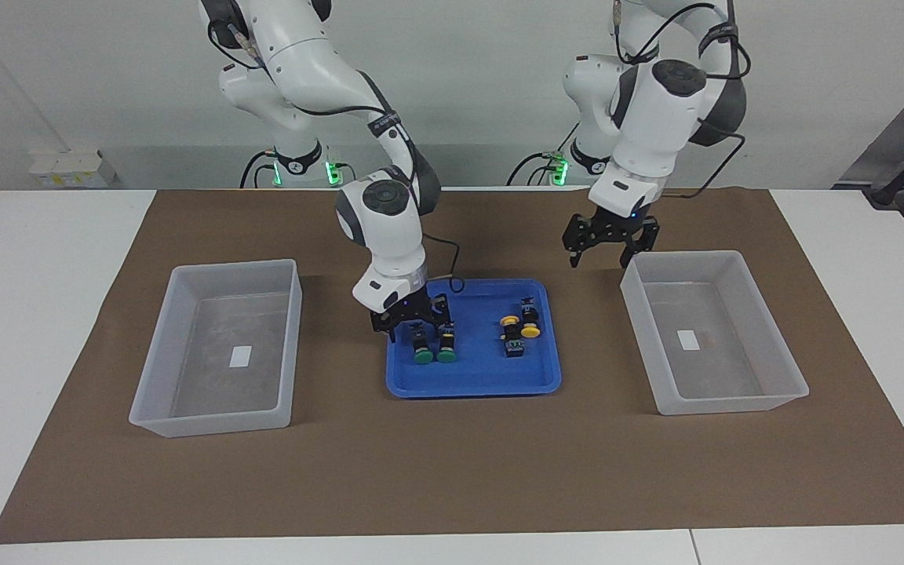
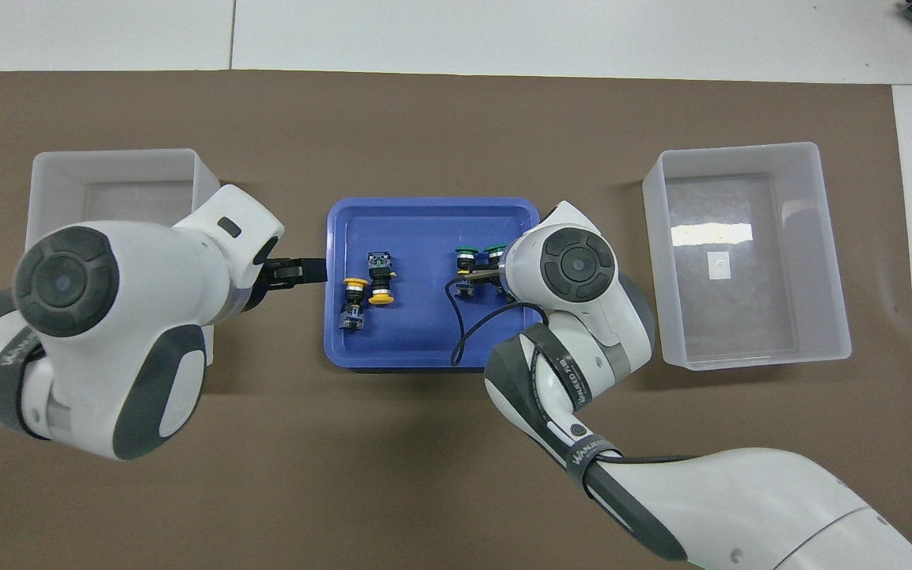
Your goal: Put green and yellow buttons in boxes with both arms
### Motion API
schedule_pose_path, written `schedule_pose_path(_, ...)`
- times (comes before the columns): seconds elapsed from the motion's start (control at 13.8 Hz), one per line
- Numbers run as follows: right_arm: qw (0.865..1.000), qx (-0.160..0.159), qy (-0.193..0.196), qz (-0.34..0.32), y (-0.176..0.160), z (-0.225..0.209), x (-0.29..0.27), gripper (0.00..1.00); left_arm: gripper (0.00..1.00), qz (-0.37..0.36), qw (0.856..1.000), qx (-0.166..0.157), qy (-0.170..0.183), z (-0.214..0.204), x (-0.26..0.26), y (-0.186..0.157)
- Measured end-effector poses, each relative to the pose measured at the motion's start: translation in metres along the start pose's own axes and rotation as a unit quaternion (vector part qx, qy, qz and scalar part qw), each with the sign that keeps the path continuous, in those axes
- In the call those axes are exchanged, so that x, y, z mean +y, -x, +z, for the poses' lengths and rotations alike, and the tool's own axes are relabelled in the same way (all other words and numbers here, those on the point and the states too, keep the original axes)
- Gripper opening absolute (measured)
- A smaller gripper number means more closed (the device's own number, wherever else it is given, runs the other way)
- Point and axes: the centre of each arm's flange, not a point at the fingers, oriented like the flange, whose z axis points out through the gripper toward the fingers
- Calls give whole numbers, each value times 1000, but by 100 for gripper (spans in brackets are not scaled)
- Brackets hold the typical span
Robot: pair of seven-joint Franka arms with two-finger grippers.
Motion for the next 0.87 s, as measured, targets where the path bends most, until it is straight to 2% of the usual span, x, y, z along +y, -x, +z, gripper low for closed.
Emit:
schedule_pose_path(0.15,1000,1,0,-1,1,1,0,49,100,-10,1000,13,8,25,5,-7)
schedule_pose_path(0.22,1000,7,-3,-1,0,1,-1,49,100,-11,1000,17,10,33,4,-9)
schedule_pose_path(0.29,1000,11,-6,-2,0,1,-1,44,100,-11,1000,18,11,41,4,-10)
schedule_pose_path(0.36,1000,13,-7,-2,-1,0,-1,31,100,-10,1000,19,12,47,5,-9)
schedule_pose_path(0.58,999,30,-10,4,-10,-22,3,31,100,12,1000,11,15,80,26,8)
schedule_pose_path(0.87,998,35,16,53,-30,-110,65,31,100,34,999,-14,10,117,45,33)
